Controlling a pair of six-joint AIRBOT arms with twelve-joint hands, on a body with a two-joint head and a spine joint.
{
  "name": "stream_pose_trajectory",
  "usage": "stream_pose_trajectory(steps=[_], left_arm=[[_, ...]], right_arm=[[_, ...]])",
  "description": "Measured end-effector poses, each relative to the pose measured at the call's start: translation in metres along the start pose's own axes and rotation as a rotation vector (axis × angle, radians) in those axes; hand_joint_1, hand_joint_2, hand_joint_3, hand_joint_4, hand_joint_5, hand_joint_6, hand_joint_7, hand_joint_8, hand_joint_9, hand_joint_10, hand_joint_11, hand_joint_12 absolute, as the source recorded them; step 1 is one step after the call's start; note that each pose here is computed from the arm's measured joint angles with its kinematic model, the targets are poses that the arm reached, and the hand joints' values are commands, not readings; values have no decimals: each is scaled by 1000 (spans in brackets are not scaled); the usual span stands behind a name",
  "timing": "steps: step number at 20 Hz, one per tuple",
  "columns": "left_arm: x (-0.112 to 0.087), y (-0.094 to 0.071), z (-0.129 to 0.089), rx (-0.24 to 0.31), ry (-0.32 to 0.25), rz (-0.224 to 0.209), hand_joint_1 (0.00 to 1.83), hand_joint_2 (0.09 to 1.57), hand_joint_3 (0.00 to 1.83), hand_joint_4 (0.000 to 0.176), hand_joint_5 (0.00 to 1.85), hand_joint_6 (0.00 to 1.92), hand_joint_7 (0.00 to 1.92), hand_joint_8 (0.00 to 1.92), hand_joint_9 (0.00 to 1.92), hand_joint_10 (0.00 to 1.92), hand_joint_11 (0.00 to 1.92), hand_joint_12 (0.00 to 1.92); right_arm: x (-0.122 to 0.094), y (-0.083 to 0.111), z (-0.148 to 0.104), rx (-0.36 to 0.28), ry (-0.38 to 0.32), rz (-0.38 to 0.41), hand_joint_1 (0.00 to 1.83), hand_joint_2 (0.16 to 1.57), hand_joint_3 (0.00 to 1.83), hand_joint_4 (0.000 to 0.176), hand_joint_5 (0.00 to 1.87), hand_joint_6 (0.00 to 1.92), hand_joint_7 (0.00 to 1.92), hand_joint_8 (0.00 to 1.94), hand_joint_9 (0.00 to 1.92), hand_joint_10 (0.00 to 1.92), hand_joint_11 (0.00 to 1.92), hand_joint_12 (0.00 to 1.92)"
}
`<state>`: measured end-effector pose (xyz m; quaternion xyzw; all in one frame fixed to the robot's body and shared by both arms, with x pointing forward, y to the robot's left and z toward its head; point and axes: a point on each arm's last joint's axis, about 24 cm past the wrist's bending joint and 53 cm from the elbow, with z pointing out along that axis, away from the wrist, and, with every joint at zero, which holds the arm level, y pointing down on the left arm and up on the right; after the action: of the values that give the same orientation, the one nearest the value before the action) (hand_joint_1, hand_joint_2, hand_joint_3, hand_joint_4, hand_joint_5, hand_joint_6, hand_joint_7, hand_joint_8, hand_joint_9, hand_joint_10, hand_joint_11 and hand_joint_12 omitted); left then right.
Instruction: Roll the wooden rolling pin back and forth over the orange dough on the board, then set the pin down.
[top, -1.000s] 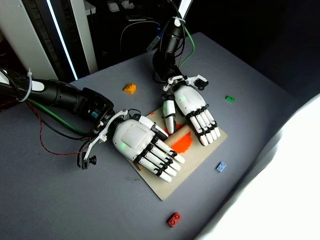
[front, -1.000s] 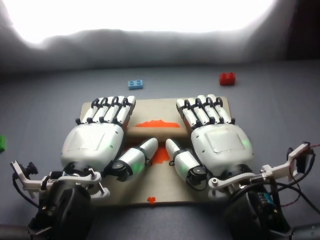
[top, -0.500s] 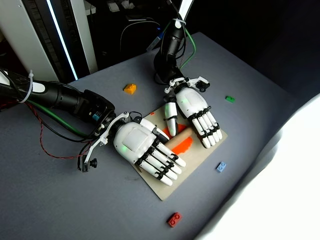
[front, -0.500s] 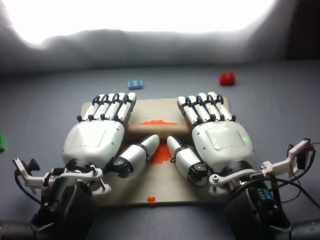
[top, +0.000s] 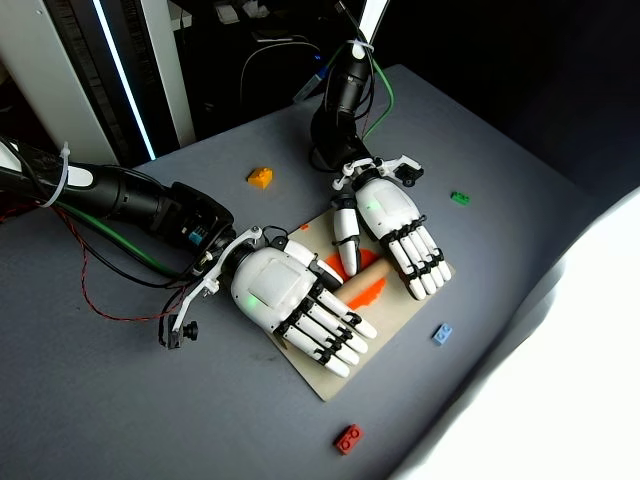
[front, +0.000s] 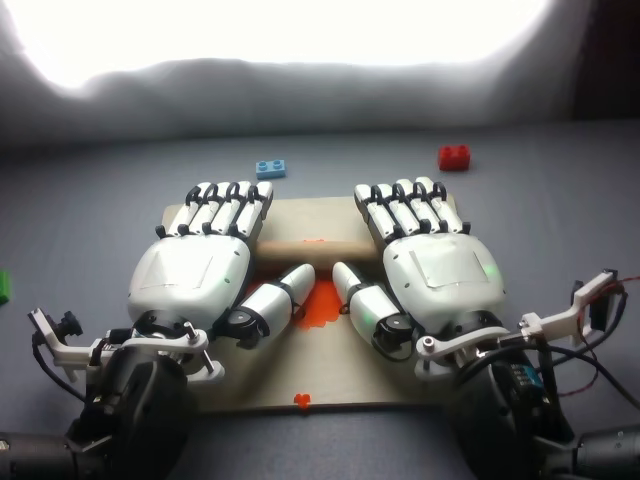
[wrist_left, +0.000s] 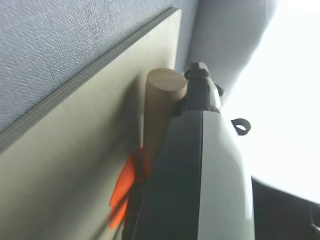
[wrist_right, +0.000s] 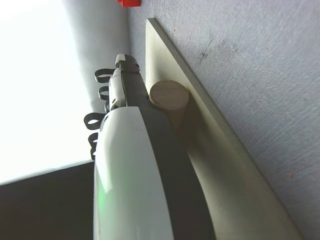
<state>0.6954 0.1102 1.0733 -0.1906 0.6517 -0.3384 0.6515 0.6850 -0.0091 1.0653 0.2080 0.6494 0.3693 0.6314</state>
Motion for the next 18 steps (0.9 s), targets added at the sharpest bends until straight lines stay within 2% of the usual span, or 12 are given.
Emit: stream_pose_trajectory(steps=[18], left_arm=[[-3, 1, 16, -1, 2, 4, 0, 1365, 0, 0, 0, 0, 0, 0, 0, 0, 2, 7]], right_arm=[[-7, -5, 13, 13, -11, 28, 0, 1480, 0, 0, 79, 5, 73, 1, 13, 1, 0, 0]])
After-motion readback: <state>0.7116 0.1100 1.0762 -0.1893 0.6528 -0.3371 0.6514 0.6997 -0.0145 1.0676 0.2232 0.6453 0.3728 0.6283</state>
